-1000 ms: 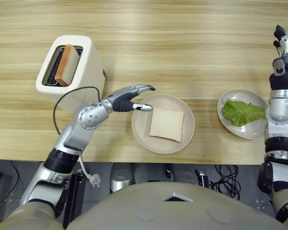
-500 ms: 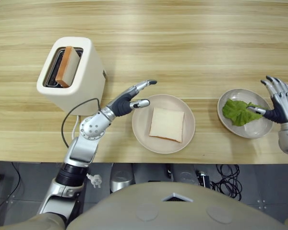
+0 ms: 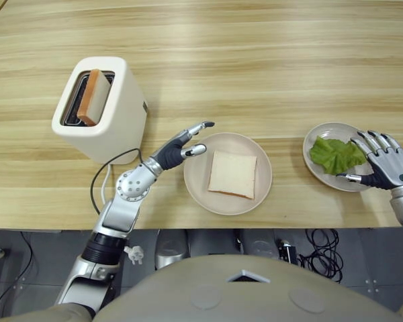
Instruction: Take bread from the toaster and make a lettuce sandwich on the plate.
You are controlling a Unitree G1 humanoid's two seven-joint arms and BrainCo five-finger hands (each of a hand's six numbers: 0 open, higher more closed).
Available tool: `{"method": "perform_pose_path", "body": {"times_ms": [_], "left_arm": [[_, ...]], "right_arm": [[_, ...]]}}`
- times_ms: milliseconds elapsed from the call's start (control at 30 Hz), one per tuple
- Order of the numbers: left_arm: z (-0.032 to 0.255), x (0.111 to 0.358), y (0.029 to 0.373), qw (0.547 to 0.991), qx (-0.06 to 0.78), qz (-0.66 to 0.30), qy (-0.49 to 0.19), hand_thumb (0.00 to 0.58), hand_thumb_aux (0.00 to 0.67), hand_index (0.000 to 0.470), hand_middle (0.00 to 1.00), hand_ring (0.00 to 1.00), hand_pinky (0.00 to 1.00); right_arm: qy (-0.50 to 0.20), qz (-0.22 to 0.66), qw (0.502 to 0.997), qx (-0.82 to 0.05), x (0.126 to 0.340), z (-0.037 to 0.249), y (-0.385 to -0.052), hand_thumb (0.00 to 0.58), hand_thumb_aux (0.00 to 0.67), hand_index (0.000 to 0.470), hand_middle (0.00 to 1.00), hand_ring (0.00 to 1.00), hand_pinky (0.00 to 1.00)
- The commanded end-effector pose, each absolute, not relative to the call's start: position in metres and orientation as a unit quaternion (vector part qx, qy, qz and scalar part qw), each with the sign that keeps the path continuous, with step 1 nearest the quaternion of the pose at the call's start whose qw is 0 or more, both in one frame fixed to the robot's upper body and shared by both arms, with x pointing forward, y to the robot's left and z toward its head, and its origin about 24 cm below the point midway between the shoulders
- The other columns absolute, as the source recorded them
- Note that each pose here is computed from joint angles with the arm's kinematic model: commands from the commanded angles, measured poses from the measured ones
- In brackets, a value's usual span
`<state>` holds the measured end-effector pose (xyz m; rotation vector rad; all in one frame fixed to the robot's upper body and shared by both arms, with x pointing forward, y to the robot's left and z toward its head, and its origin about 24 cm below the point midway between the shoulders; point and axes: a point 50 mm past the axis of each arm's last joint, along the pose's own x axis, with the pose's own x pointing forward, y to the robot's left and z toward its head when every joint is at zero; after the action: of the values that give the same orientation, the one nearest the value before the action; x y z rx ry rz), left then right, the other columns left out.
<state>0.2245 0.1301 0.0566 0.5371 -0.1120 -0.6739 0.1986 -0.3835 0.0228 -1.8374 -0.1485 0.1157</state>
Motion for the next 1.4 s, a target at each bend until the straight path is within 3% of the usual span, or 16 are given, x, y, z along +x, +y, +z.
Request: {"method": "perform_pose_path", "body": {"times_ms": [33,67,100,133,533,767,800,833,1133,1400], "left_arm": [[0.047,0.222,0.130,0.902,0.269,-0.336,-0.037,0.000,0.000,0.000,0.00,0.00,0.00],[0.047,0.222,0.130,0.902,0.270,-0.336,-0.037,0.000,0.000,0.000,0.00,0.00,0.00],[0.047,0.222,0.130,0.902,0.270,-0.336,-0.037,0.000,0.000,0.000,0.00,0.00,0.00],[0.046,0.222,0.130,0.902,0.270,-0.336,-0.037,0.000,0.000,0.000,0.00,0.00,0.00],[0.035,0.229,0.133,0.902,0.271,-0.334,-0.023,0.000,0.000,0.000,0.00,0.00,0.00],[0.032,0.232,0.131,0.902,0.274,-0.332,-0.023,0.000,0.000,0.000,0.00,0.00,0.00],[0.032,0.232,0.131,0.903,0.274,-0.331,-0.025,0.000,0.000,0.000,0.00,0.00,0.00],[0.032,0.233,0.131,0.904,0.274,-0.328,-0.027,0.000,0.000,0.000,0.00,0.00,0.00],[0.032,0.238,0.132,0.909,0.269,-0.317,-0.030,0.000,0.000,0.000,0.00,0.00,0.00],[0.030,0.242,0.130,0.917,0.248,-0.310,-0.031,0.000,0.000,0.000,0.00,0.00,0.00]], "right_arm": [[-0.065,0.051,0.601,-0.795,0.199,0.022,-0.383,0.524,0.462,0.317,0.00,0.00,0.00],[-0.063,0.047,0.603,-0.794,0.198,0.022,-0.384,0.524,0.462,0.317,0.00,0.00,0.00],[-0.062,0.045,0.603,-0.794,0.198,0.022,-0.384,0.579,0.644,0.442,0.00,0.00,0.00],[-0.060,0.042,0.604,-0.794,0.198,0.022,-0.384,0.580,0.670,0.460,0.00,0.00,0.00],[-0.066,0.042,0.606,-0.792,0.200,0.018,-0.380,0.580,0.670,0.460,0.00,0.00,0.00],[-0.113,0.002,0.624,-0.773,0.220,0.038,-0.375,0.580,0.670,0.460,0.00,0.00,0.00],[-0.123,-0.002,0.629,-0.768,0.223,0.042,-0.373,0.580,0.670,0.460,0.44,0.44,0.44],[-0.134,-0.006,0.635,-0.761,0.227,0.045,-0.371,0.580,0.670,0.460,1.00,1.00,1.00],[-0.293,0.020,0.656,-0.695,0.265,0.085,-0.328,0.580,0.670,0.460,1.00,1.00,1.00],[-0.402,0.075,0.665,-0.625,0.275,0.105,-0.273,0.580,0.670,0.460,1.00,1.00,1.00]]}}
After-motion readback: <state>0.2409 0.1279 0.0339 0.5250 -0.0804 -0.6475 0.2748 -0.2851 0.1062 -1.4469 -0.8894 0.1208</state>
